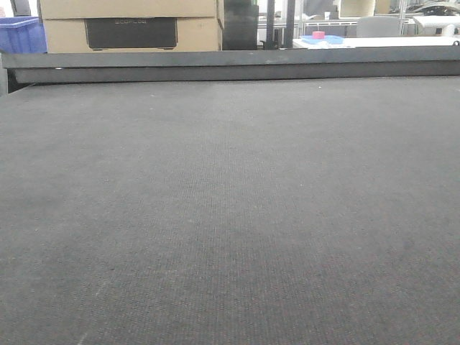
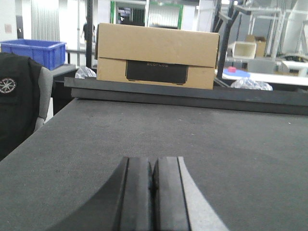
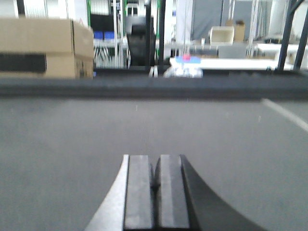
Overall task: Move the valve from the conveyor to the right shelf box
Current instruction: 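Lower both open grippers toward the two white valves on the conveyor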
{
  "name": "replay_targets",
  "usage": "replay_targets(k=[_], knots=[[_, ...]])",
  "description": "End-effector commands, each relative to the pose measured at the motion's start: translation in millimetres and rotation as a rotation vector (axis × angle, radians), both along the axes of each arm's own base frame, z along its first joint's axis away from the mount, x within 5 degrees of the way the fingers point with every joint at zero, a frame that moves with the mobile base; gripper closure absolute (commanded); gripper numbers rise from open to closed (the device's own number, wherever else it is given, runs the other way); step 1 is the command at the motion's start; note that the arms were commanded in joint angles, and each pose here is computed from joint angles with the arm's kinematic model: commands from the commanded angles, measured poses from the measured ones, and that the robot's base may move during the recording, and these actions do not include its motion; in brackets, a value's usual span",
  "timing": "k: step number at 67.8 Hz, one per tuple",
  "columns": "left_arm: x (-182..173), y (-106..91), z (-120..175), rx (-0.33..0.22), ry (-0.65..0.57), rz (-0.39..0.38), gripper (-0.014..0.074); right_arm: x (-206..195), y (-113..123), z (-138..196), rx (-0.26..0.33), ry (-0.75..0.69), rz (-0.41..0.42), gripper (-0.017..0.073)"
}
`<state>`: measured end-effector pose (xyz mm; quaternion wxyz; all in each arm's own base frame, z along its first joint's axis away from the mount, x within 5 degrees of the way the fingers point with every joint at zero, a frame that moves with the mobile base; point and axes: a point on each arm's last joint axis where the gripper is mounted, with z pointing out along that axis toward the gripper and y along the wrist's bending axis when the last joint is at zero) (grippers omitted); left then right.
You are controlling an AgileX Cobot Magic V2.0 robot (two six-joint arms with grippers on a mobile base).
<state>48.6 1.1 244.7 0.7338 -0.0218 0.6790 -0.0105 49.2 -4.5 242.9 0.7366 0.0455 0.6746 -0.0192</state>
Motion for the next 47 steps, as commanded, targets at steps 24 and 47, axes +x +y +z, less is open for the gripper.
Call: replay_targets(k=[24, 47], knots=[[16.4, 2.9, 111.8, 0.002, 0.421, 0.03, 0.0704, 32.2, 1.0, 75.5, 0.095, 0.446, 0.038, 0.0727], [103.6, 8.7, 125.1, 0.026, 1.014, 0.074, 0.0704, 99.6, -11.9, 83.4, 0.026, 1.056, 0.008, 0.0727]])
